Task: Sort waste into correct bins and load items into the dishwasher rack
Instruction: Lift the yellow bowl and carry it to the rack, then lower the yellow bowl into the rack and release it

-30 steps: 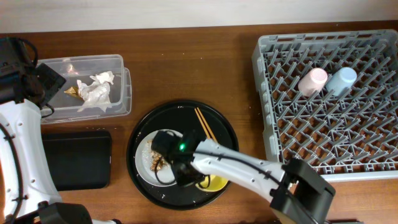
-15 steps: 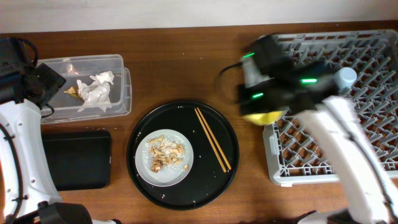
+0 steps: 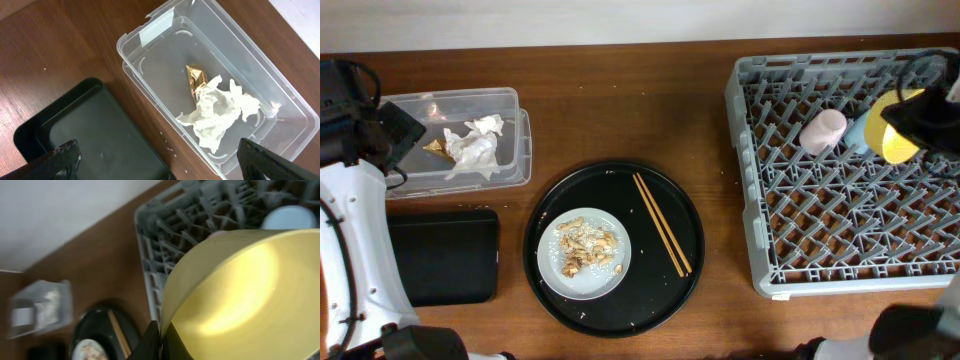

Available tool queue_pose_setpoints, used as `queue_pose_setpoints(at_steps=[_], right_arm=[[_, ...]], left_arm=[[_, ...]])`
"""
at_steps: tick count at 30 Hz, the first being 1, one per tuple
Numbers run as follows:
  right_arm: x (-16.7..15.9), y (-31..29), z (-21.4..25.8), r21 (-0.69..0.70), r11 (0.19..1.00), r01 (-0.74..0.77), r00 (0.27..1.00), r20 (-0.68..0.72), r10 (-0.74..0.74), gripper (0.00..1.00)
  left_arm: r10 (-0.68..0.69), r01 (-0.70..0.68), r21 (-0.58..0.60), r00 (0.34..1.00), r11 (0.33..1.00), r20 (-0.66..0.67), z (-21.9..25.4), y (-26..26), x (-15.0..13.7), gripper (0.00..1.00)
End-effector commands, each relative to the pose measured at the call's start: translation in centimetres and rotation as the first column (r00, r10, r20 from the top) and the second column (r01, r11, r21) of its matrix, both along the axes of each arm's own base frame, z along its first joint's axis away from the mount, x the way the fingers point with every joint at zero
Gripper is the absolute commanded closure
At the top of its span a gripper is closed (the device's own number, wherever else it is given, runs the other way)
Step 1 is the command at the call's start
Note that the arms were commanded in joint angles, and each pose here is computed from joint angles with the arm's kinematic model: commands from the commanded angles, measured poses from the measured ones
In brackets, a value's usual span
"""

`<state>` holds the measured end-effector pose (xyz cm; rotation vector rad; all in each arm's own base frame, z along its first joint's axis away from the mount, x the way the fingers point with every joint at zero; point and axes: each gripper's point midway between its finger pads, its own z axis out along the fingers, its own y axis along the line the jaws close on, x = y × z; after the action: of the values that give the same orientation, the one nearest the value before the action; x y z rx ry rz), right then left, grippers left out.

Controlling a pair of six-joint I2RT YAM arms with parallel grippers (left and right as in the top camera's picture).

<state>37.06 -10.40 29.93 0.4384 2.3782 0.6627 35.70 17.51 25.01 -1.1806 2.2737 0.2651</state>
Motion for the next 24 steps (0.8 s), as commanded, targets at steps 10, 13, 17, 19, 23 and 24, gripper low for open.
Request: queue_pose_setpoints(at_steps=[10, 13, 17, 19, 23, 24], right_arm=[[4.2, -4.2, -7.3, 0.451, 0.885, -0.115, 0.991, 0.112, 0.071, 0.96], [4.2, -5.3, -8.9, 0.479, 0.874, -0.081, 0.996, 0.081, 0.047, 0.96], [3.7, -6.1, -10.6, 0.480, 0.876, -0.037, 0.999, 0.027, 0.028, 0.96], [3.3, -6.4, -11.6, 0.461, 0.887, -0.014, 1.000, -0.014, 0.023, 0.96], [2.5, -6.5, -12.7, 0.484, 0.875, 0.015, 0.999, -0.046, 0.009, 0.96], [2.3, -6.7, -13.0, 0.488, 0.873, 0.026, 0.998, -0.056, 0.002, 0.96]], left_arm=[[0.013, -0.014, 0.011, 1.000, 1.000, 0.023, 0.8, 0.3, -0.1, 0.01], [0.014, -0.014, 0.011, 1.000, 1.000, 0.023, 0.8, 0.3, -0.1, 0.01], [0.014, -0.014, 0.011, 1.000, 1.000, 0.023, 0.8, 0.3, -0.1, 0.01], [0.013, -0.014, 0.011, 1.000, 1.000, 0.023, 0.8, 0.3, -0.1, 0.01], [0.014, -0.014, 0.011, 1.000, 1.000, 0.023, 0.8, 0.3, -0.1, 0.01], [0.013, -0.014, 0.011, 1.000, 1.000, 0.023, 0.8, 0.3, -0.1, 0.01]])
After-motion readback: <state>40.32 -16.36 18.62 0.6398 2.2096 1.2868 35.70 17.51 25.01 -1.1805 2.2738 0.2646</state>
